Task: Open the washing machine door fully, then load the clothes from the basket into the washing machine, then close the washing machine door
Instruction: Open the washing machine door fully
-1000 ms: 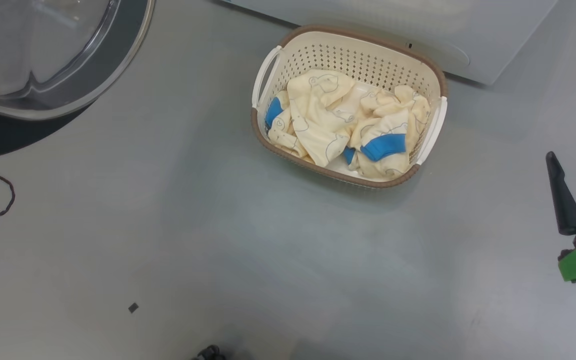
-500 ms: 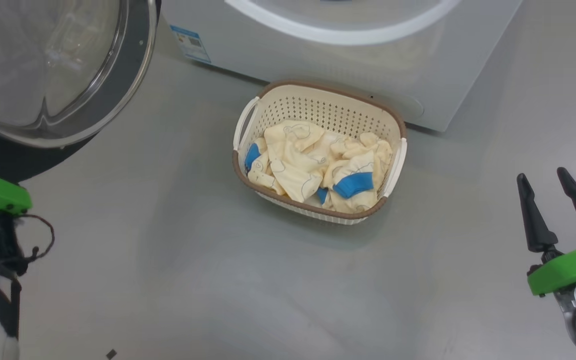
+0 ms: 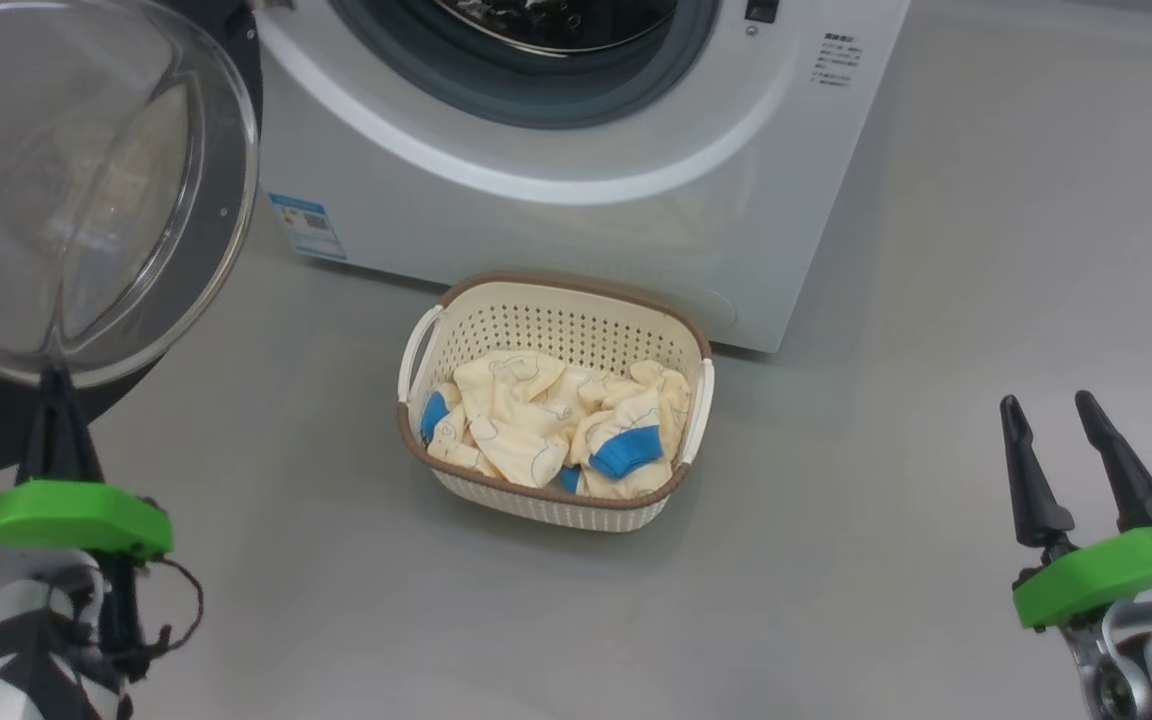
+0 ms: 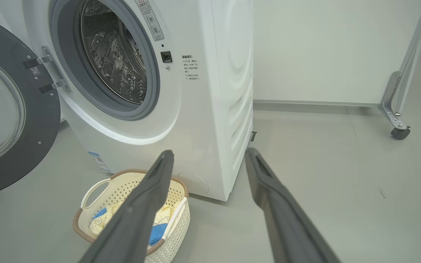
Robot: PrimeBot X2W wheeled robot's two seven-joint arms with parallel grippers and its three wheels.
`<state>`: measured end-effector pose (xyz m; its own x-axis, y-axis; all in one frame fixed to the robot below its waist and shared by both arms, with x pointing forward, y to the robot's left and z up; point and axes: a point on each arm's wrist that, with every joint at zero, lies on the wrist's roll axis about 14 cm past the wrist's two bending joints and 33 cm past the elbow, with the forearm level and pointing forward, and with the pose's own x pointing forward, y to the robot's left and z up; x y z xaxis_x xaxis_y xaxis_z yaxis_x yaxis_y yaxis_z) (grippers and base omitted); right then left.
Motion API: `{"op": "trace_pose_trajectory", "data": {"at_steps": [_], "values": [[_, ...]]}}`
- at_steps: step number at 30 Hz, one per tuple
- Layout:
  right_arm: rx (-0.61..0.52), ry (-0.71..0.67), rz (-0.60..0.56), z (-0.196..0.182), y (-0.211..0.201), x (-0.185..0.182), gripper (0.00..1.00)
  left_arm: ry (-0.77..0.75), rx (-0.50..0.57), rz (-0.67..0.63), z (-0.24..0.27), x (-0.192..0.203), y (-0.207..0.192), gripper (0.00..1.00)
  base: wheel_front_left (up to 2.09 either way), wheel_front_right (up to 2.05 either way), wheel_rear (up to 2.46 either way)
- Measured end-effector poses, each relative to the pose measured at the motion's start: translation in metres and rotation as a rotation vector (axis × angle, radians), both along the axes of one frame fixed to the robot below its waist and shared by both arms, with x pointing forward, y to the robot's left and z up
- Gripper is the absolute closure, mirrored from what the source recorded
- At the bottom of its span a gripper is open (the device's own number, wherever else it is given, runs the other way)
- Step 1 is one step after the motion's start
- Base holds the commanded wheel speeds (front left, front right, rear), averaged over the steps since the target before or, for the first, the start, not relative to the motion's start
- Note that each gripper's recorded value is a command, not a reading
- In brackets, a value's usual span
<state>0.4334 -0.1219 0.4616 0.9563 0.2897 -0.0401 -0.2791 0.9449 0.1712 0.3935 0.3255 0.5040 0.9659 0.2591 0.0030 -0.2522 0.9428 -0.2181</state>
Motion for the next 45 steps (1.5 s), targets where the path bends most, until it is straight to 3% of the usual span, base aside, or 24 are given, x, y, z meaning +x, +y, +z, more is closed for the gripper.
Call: {"op": "trace_pose_trajectory", "data": {"at_steps": [6, 18, 33, 34, 35, 36, 45], "values": [[0.010, -0.022, -0.086, 0.012, -0.027, -0.022, 0.00, -0.040, -0.020, -0.144, 0.004, 0.008, -0.059, 1.00, 0.00, 0.00, 0.00], [0.026, -0.078, -0.161, 0.033, -0.049, -0.049, 0.00, -0.003, -0.036, -0.323, -0.014, 0.002, -0.131, 1.00, 0.00, 0.00, 0.00], [0.042, -0.095, -0.212, 0.038, -0.060, -0.078, 0.00, 0.017, -0.020, -0.425, -0.023, -0.011, -0.173, 1.00, 0.00, 0.00, 0.00], [0.043, -0.096, -0.213, 0.038, -0.060, -0.078, 0.00, 0.013, -0.024, -0.425, -0.022, -0.011, -0.174, 0.83, 0.00, 0.00, 0.00], [0.043, -0.097, -0.214, 0.039, -0.061, -0.079, 0.00, 0.010, -0.029, -0.421, -0.021, -0.011, -0.174, 0.51, 0.00, 0.00, 0.00], [0.043, -0.097, -0.214, 0.039, -0.061, -0.079, 0.00, 0.009, -0.034, -0.418, -0.021, -0.012, -0.175, 0.00, 0.00, 0.00, 0.00], [0.043, -0.095, -0.212, 0.038, -0.060, -0.080, 0.00, 0.024, -0.046, -0.420, -0.029, -0.020, -0.178, 0.00, 0.00, 0.00, 0.00]]}}
